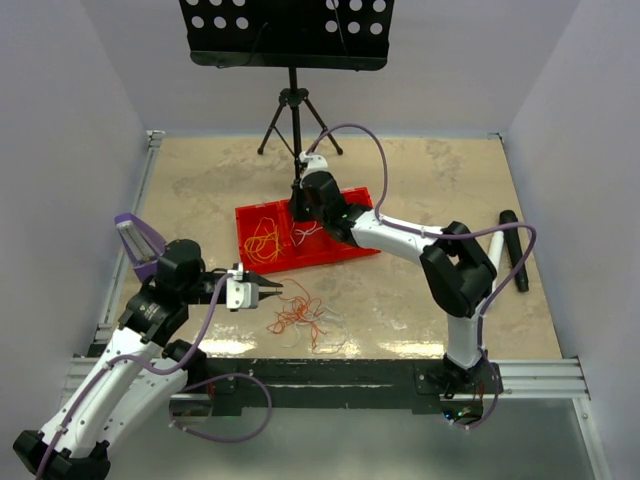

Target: Untangle the cables

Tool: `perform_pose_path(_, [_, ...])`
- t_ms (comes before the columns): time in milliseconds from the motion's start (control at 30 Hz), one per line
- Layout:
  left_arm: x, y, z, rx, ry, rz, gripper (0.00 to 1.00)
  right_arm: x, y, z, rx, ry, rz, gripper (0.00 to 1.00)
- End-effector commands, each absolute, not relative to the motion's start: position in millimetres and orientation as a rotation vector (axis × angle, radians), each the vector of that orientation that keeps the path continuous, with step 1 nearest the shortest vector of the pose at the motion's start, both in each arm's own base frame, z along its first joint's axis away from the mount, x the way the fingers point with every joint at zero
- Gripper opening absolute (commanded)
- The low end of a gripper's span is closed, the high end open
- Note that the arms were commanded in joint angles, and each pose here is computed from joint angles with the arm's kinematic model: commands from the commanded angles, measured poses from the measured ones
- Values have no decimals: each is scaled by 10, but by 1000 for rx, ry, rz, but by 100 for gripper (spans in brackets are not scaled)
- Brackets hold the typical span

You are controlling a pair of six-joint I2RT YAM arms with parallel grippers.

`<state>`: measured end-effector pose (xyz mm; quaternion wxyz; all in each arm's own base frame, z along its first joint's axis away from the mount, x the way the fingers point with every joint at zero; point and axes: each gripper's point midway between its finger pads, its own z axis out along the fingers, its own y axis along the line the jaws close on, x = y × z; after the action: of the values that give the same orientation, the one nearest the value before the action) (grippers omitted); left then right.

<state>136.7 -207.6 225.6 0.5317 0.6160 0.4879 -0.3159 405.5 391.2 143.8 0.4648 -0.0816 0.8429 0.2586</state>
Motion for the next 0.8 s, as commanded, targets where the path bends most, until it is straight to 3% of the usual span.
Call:
perform_pose_path(0, [1383, -2087, 2399, 1451, 1116, -739, 20, 4031, 3964, 1496, -142, 2059, 695, 0])
perform_pose_path(233, [1372, -2082, 2405, 1445, 1114, -741, 20, 4032, 3845, 1164, -66, 2149, 614, 0])
perform_pose_path(267, [1371, -2081, 2403, 1445, 1116, -741, 20, 4026, 3851, 1136, -70, 2159, 613, 3])
perform_pose_path(367, [1368, -2082, 2403, 1445, 1116, -744, 20, 4001, 3855, 1171, -81, 2169, 618, 32])
perform_pose_path(433, [1366, -2083, 2409, 1446, 1111, -743, 20, 3988, 3828, 1263, -73, 2154, 623, 40])
perform_pose_path(533, [1365, -2085, 2397, 1446, 1114, -747, 20, 3969, 3772, 1415, -67, 2136, 617, 47])
perform_pose_path(767, [1366, -2087, 2419, 1443, 1114, -748, 20, 3832, 3648, 1741, -84, 2116, 628, 49])
